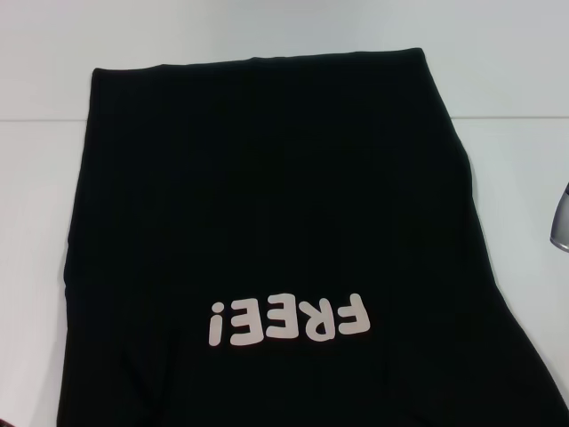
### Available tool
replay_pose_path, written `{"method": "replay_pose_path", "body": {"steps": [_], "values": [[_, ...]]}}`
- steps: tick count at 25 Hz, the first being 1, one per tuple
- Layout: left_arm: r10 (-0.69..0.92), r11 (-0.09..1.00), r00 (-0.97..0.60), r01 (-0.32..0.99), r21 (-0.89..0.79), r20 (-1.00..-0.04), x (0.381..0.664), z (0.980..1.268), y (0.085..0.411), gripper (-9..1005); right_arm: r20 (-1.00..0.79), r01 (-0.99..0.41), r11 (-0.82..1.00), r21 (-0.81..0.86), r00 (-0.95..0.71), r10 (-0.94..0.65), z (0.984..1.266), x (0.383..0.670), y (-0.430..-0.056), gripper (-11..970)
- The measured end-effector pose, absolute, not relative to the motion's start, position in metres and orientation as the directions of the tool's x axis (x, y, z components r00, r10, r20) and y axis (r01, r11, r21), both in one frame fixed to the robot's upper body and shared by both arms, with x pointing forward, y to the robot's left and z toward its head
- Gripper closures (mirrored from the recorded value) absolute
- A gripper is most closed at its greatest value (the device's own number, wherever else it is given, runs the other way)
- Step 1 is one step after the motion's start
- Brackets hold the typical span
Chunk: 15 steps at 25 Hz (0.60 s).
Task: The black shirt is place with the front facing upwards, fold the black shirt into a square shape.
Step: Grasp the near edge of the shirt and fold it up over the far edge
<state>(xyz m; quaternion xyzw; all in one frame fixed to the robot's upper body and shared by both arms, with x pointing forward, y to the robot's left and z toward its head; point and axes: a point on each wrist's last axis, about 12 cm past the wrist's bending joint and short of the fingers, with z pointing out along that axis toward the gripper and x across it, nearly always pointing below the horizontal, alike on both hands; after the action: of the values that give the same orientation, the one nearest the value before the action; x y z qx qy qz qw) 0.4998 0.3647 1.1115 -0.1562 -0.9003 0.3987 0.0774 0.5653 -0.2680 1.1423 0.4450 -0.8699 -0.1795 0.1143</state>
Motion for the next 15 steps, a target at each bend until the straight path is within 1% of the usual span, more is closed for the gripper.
{"method": "replay_pose_path", "body": {"steps": [5,7,8,9,10,15], "values": [[0.272,0.6,-0.958,0.244,-0.762,-0.093,0.511,1.121,0.367,992,-0.077,-0.708,0.545,0.449,-0.638,-0.766,1.145,0.569,-0.271,927],[0.205,0.596,-0.967,0.245,-0.765,-0.15,0.518,1.127,0.372,992,-0.145,-0.681,0.577,0.452,-0.694,-0.705,1.149,0.576,-0.274,927],[0.205,0.596,-0.967,0.245,-0.765,-0.15,0.518,1.127,0.372,992,-0.169,-0.664,0.596,0.452,-0.72,-0.673,1.15,0.58,-0.276,927],[0.092,0.601,-0.972,0.226,-0.766,-0.215,0.527,1.133,0.382,992,-0.201,-0.642,0.621,0.449,-0.75,-0.631,1.151,0.584,-0.279,928],[0.074,0.603,-0.972,0.222,-0.766,-0.223,0.528,1.134,0.384,992,-0.231,-0.62,0.643,0.449,-0.776,-0.587,1.152,0.589,-0.281,928],[-0.179,0.639,-0.929,0.14,-0.757,-0.323,0.541,1.136,0.407,992,-0.38,-0.517,0.709,0.48,-0.851,-0.363,1.155,0.61,-0.286,931]]}}
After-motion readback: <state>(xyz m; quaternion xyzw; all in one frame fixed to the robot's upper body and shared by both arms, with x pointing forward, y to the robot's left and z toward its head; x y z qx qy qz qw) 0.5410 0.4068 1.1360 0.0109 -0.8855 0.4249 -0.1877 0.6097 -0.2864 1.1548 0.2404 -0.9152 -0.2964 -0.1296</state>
